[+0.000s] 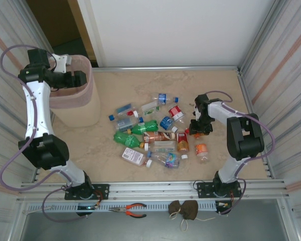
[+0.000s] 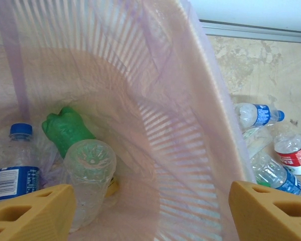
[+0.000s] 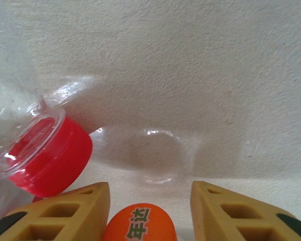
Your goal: Put the plastic bottles in the bin
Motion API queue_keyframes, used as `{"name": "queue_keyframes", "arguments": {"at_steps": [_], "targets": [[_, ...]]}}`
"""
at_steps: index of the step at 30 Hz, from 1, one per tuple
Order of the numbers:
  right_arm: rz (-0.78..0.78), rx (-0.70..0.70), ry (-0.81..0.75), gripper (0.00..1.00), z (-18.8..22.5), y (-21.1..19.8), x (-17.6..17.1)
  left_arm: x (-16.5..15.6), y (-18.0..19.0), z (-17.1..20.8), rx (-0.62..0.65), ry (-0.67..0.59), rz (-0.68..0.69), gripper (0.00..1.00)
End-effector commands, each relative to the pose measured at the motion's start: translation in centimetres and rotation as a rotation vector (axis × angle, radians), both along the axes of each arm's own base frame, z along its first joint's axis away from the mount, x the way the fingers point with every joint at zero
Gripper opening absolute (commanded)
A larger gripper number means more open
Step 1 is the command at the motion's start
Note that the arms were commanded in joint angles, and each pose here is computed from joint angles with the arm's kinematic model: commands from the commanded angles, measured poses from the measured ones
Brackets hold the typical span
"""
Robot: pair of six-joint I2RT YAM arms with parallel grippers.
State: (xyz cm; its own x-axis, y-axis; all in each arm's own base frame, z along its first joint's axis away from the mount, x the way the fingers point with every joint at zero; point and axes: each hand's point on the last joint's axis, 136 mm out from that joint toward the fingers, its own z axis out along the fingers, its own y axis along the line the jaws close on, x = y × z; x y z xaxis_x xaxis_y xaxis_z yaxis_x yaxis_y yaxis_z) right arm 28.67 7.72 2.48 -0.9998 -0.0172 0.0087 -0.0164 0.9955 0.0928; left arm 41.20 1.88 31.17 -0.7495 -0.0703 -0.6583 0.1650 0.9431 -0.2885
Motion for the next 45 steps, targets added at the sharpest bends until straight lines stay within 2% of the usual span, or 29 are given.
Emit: {"name": "queue_keyframes", "arguments": {"at_steps": [1, 8, 14, 24, 33, 39, 45], "targets": [[0.008, -0.019, 0.002, 0.41, 0.0, -0.5, 0.3, 0.0, 1.5, 0.4, 0.068, -0.023, 0.046, 0.80], [-0.001, -0.022, -0.019, 0.32, 0.7, -0.7, 0.7, 1.4, 3.2, -0.4, 0.153, -0.010, 0.068, 0.80], [-0.016, -0.013, -0.068, 0.28, 2.4, -0.9, 1.1, 2.2, 4.4, -1.4, 0.195, 0.020, 0.100, 0.76], [-0.045, -0.015, -0.204, 0.24, 7.3, -1.5, 2.1, 2.1, 1.8, 4.5, 0.088, -0.158, 0.029, 0.75], [-0.068, 0.003, -0.436, 0.23, 16.2, -1.7, 2.9, -1.9, -4.8, 10.6, -0.133, -0.397, -0.192, 0.75], [-0.072, 0.148, -0.701, 0.24, 24.1, 0.8, 3.9, -5.0, -11.6, 11.5, -0.227, -0.471, -0.369, 0.75], [-0.085, 0.334, -0.934, 0.23, 30.9, 3.5, 3.9, -8.4, -20.3, 10.0, -0.273, -0.469, -0.576, 0.76]]}}
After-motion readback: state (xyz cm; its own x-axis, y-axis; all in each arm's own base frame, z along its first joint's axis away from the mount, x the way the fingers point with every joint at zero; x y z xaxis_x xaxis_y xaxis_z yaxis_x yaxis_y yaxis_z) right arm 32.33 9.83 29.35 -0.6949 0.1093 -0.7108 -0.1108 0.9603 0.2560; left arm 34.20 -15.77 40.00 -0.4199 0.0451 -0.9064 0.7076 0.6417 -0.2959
